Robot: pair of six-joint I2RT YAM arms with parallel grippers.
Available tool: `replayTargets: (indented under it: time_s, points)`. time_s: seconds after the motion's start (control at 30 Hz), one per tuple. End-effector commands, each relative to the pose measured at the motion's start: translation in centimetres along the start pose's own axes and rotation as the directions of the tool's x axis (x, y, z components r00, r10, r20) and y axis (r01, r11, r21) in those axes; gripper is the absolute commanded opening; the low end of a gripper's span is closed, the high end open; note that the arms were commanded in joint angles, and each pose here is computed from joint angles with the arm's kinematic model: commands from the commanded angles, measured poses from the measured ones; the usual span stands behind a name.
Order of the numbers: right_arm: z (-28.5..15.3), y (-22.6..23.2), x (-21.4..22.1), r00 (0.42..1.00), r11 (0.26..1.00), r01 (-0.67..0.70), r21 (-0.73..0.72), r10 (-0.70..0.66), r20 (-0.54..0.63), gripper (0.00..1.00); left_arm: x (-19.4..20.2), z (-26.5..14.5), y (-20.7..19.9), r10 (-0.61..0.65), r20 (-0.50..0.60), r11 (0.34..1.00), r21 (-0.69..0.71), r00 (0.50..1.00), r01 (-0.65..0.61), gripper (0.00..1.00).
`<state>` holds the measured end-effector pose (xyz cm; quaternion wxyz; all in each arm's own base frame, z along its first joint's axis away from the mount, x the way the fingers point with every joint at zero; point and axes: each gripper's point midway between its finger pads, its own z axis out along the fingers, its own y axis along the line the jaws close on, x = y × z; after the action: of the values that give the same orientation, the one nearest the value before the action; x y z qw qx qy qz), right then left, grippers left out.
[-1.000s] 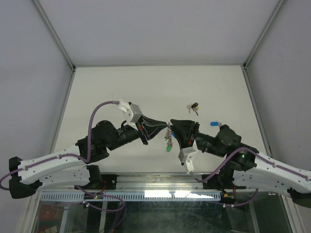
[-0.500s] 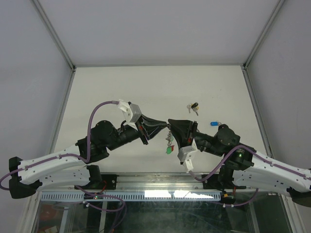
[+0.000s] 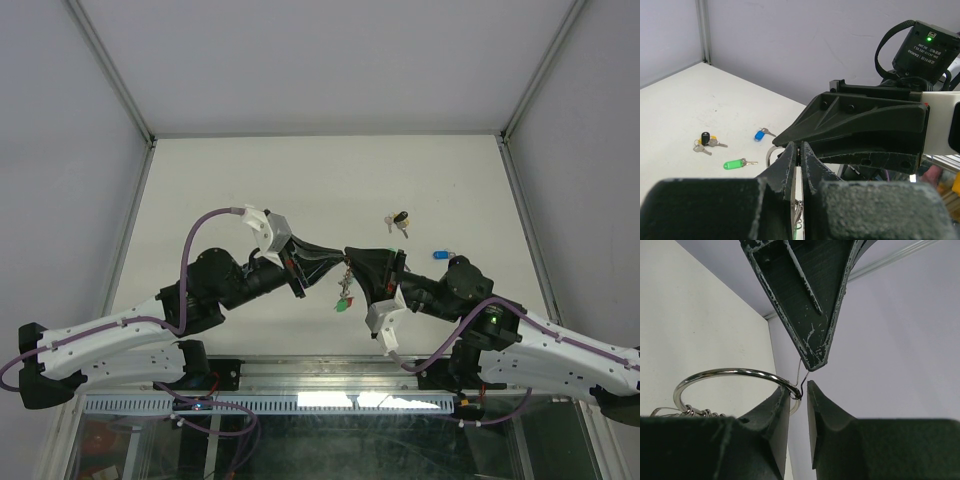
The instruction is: Put the keys on the keyring
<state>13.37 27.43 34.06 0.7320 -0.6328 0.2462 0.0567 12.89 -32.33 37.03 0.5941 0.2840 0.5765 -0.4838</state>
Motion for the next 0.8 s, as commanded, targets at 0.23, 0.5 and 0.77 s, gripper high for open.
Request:
replayTargets:
  time_s: [0.23, 0.5, 0.77]
  points:
    - [-0.38, -3.43, -2.19, 0.997, 0.994, -0.035, 0.105, 0.028, 0.075, 0.25, -3.00, 0.34, -0.46, -0.014, 0.090, 1.000, 0.014, 0.996, 0.012, 0.00]
    - [-0.46, -3.50, -2.01, 0.997, 0.993, -0.042, 0.109, 0.035, 0.064, 0.18, -3.01, 0.13, -0.21, -0.012, 0.095, 1.000, 0.001, 0.995, 0.012, 0.00]
    - [-0.46, -3.73, -2.01, 0.997, 0.991, -0.054, 0.119, 0.047, 0.064, 0.20, -2.70, -0.06, 0.03, -0.012, 0.091, 1.000, -0.009, 0.996, 0.013, 0.00]
